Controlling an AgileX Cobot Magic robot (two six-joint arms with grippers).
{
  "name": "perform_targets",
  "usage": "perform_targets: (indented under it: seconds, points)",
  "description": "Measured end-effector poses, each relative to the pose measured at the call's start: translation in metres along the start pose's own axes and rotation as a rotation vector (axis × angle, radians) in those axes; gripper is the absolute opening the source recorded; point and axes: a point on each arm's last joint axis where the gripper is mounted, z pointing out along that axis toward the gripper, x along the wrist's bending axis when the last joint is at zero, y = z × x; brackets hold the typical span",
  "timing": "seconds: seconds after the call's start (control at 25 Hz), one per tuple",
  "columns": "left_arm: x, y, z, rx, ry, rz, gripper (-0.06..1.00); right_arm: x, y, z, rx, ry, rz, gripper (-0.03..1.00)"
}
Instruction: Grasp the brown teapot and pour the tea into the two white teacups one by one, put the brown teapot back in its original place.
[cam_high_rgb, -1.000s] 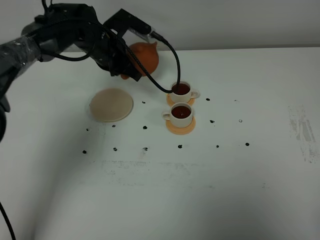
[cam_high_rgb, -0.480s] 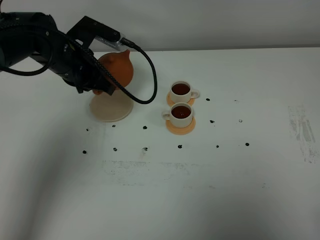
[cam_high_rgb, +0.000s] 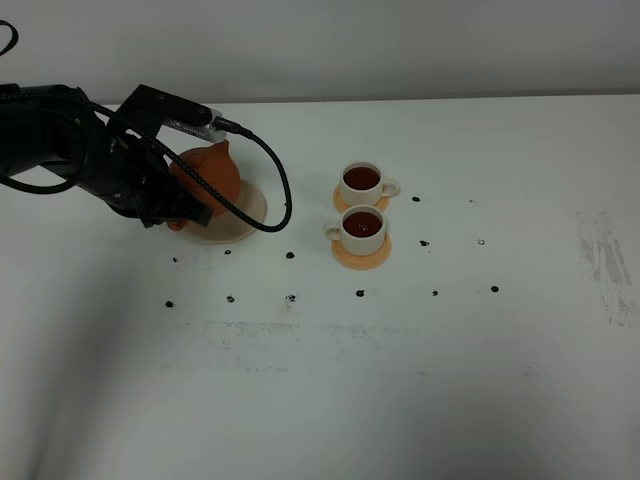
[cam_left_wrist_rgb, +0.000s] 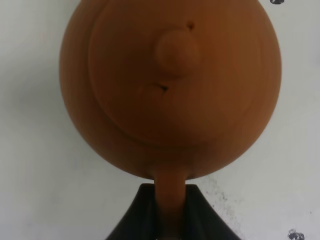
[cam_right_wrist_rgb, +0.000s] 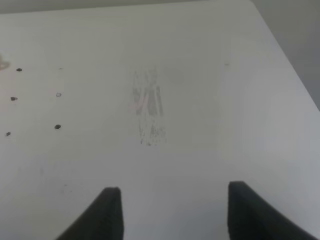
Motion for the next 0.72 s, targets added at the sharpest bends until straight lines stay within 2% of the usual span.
perform_targets:
  seconds: [0.28,0.72]
  points:
    - [-0.001,-0.010,0.022,0.050,-0.018,-0.020,0.10,0.000,0.000,0.000,0.000,0.000,0.000,0.45]
    - [-0.001,-0.008,0.023,0.031,-0.019,-0.038,0.10,0.000,0.000,0.000,0.000,0.000,0.000,0.45]
